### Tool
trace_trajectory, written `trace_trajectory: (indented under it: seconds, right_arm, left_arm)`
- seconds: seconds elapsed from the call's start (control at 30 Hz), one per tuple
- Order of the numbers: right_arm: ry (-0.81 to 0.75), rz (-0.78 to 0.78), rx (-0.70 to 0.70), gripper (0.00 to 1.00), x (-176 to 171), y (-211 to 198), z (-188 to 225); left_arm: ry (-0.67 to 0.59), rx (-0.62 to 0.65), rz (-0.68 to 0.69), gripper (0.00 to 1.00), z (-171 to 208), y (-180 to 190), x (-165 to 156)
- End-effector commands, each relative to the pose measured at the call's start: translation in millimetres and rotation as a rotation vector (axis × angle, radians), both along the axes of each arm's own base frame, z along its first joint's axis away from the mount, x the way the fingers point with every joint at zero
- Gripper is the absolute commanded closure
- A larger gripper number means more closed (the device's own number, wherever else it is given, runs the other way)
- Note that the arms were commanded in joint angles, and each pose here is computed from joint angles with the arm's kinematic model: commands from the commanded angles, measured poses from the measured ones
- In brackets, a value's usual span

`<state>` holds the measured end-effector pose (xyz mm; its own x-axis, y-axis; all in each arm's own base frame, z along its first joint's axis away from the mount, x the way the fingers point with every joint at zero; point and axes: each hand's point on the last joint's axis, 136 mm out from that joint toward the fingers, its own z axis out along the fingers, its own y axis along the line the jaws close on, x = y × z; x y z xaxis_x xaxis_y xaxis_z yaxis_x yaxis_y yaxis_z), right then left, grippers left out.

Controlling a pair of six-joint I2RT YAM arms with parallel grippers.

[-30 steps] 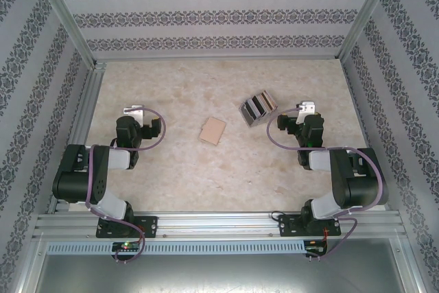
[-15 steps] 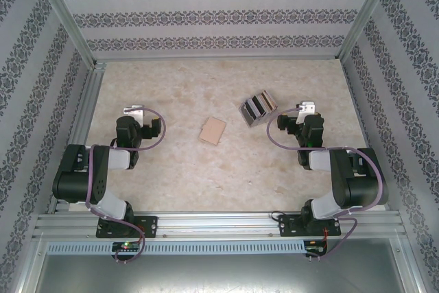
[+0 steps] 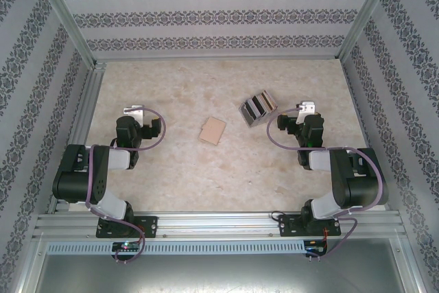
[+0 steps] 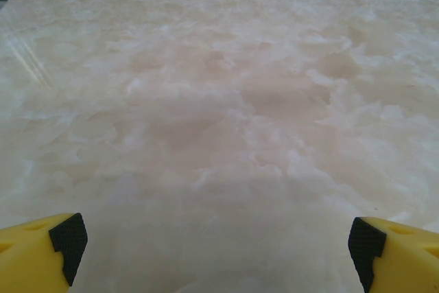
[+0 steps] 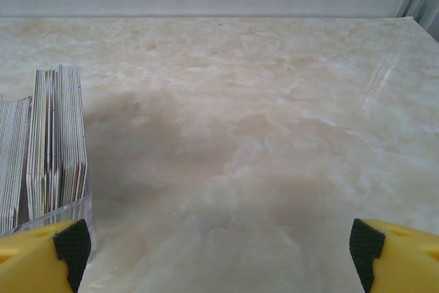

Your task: Put the credit cards into the card holder

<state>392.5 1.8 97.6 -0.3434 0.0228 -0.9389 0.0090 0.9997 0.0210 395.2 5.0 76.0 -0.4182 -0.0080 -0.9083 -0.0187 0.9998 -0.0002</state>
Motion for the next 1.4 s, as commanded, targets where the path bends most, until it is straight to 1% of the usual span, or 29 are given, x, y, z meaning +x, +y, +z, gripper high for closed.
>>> trace_trajectory:
  seconds: [0.0,0.17,0.23,0.47,0.53,0.57,0.63,0.7,0.8,0.87,0.9,0.93,1.03,1.1,1.17,1.3,1.37]
  right_arm:
    - [-0.022,0.014,0.001,0.02,5.5,2.0,7.5]
    - [-0.024,0.022,-0.002,0.02,5.6,3.4,7.9]
    - [-0.025,0.061,-0.005,0.02,4.5,10.4,8.2]
    - [-0.030,0.063,-0.008,0.02,4.1,10.9,12.6]
    - [-0.030,0.063,-0.024,0.02,2.4,12.9,19.2]
    - [-0.028,0.058,-0.031,0.02,1.2,13.2,23.2]
    - [-0.018,0.053,-0.035,0.02,-1.7,13.7,31.2]
    - [-0.006,0.033,-0.030,0.02,-5.5,11.7,41.0]
    - [0.001,-0.051,0.062,0.02,-10.6,2.2,61.0]
    - [-0.011,-0.135,0.184,0.02,-14.3,-6.7,70.3]
    - [-0.016,-0.130,0.241,0.02,-14.5,-5.5,72.8]
    - [-0.017,-0.070,0.285,0.02,-12.5,3.1,76.7]
    - [0.067,0.047,0.377,0.02,-4.6,28.3,77.6]
    - [0.130,0.106,0.439,0.02,-0.6,45.0,75.1]
    - [0.191,0.158,0.480,0.02,1.4,64.1,73.2]
    - [0.354,0.271,0.466,0.02,-8.4,109.7,59.0]
    - [0.428,0.323,0.431,0.02,-15.9,131.9,51.9]
  left_arm:
    - [-0.017,-0.005,-0.007,0.00,7.2,1.3,5.6]
    - [-0.016,-0.005,-0.007,0.00,6.9,1.3,5.3]
    - [-0.015,-0.006,-0.008,0.00,6.5,1.1,5.3]
    - [-0.015,-0.004,0.016,0.00,10.4,5.0,5.7]
    - [0.003,-0.006,0.032,0.00,18.1,7.4,7.5]
    - [0.034,-0.010,0.031,0.00,21.1,6.9,7.2]
    - [0.084,-0.033,0.039,0.00,29.0,6.4,7.6]
    - [0.103,-0.067,0.041,0.00,35.0,3.9,4.2]
    - [0.073,-0.112,0.059,0.00,45.6,3.0,-4.7]
    - [0.063,-0.132,0.111,0.01,54.0,9.5,-10.8]
    - [0.070,-0.144,0.126,0.01,57.4,10.7,-13.4]
    - [0.077,-0.152,0.111,0.01,61.6,7.7,-14.9]
    - [0.077,-0.181,0.050,0.00,74.4,-4.0,-18.7]
    - [0.059,-0.226,0.039,0.00,81.5,-8.9,-19.7]
    - [0.049,-0.266,0.000,0.00,87.4,-17.6,-19.5]
    - [0.081,-0.296,-0.062,0.00,88.1,-31.0,-16.4]
    - [0.105,-0.301,-0.048,0.00,84.1,-30.8,-12.7]
